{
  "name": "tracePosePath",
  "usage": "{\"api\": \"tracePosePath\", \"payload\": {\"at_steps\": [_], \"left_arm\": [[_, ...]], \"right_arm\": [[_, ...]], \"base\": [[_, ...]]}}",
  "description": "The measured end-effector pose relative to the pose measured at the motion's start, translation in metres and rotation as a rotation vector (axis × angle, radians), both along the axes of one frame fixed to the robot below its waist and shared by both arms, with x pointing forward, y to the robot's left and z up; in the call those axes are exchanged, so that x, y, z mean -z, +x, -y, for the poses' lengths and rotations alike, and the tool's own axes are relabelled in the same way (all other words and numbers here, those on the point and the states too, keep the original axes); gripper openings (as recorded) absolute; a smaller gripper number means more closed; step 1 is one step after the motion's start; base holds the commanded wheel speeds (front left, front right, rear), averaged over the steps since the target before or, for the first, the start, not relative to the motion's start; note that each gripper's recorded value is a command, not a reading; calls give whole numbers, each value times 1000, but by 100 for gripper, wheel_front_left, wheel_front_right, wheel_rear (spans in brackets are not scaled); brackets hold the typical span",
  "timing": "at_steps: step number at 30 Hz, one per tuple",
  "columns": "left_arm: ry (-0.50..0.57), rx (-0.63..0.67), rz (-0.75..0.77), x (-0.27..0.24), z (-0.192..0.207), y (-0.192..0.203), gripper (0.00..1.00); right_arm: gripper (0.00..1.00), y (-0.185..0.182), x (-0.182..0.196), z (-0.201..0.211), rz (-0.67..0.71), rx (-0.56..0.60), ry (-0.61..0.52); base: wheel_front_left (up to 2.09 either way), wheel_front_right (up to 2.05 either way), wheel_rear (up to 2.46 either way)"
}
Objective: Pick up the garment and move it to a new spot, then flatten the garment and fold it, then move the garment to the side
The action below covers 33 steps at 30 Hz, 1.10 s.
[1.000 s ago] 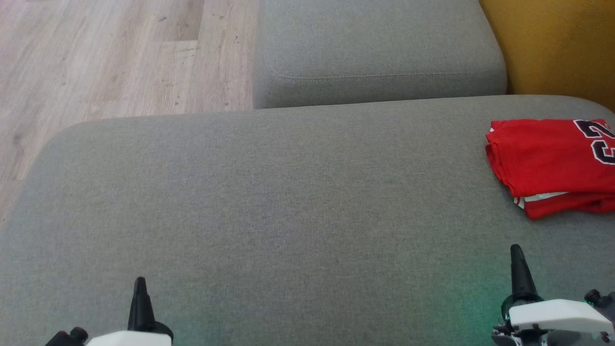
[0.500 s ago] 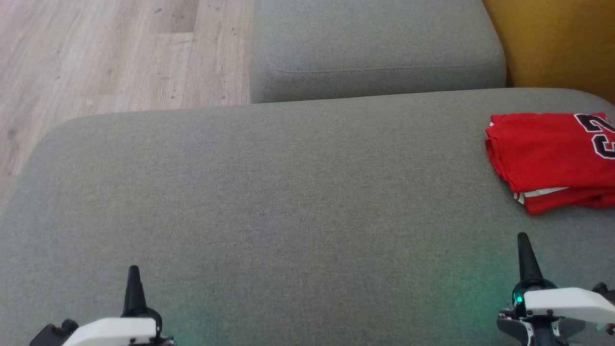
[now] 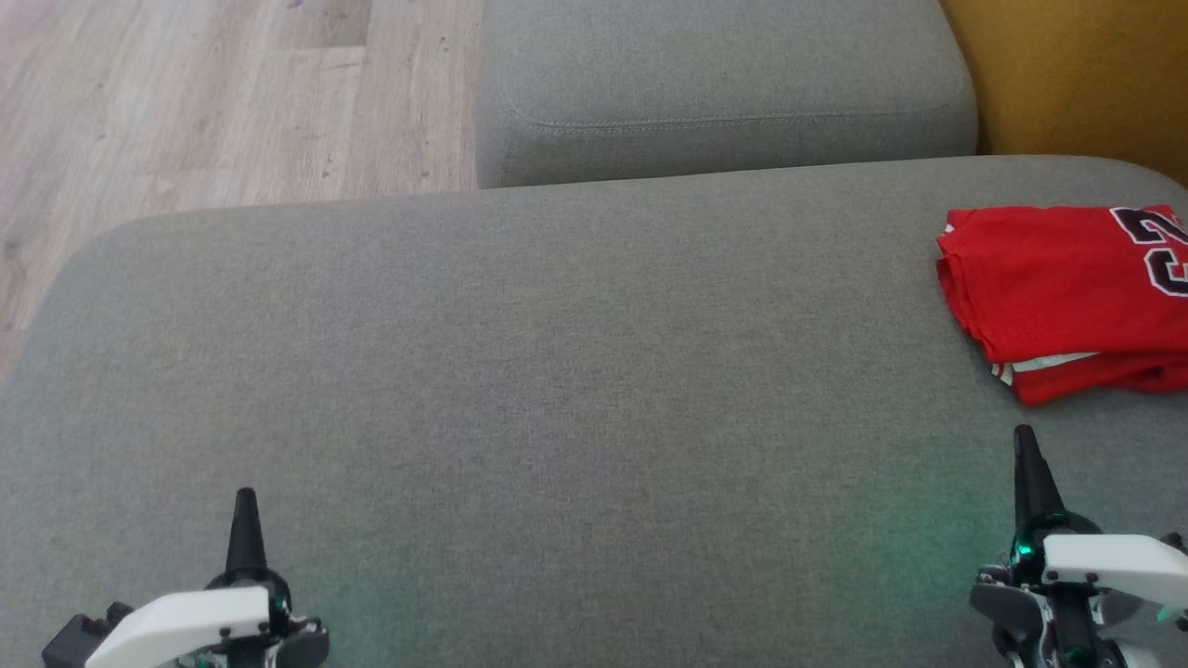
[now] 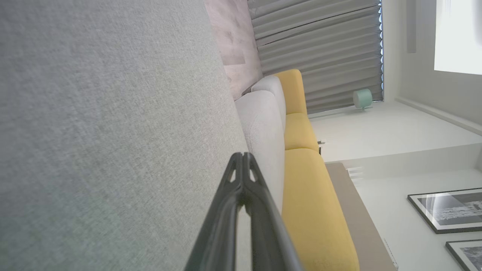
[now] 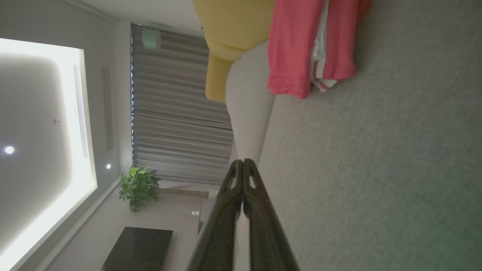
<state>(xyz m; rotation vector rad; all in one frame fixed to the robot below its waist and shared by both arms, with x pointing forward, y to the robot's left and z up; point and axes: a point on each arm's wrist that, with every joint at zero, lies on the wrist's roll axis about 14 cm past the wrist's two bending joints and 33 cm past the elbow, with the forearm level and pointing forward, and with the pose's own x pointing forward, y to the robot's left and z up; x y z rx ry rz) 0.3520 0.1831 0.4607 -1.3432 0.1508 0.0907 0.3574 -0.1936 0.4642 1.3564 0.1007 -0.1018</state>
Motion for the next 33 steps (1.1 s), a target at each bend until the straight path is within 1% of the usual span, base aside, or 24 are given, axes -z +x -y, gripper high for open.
{"api": "tracePosePath", "payload": {"at_steps": [17, 21, 33], "left_arm": [[-208, -20, 53, -14, -3, 20, 0], [-231, -21, 63, -17, -3, 23, 0], [-233, -26, 65, -17, -5, 23, 0]], "right_arm": [[0, 12, -8, 10, 33, 38, 206], [0, 16, -13, 11, 48, 44, 225], [0, 17, -15, 10, 54, 37, 228]], "base": [[0, 0, 0], [0, 0, 0], [0, 0, 0]]}}
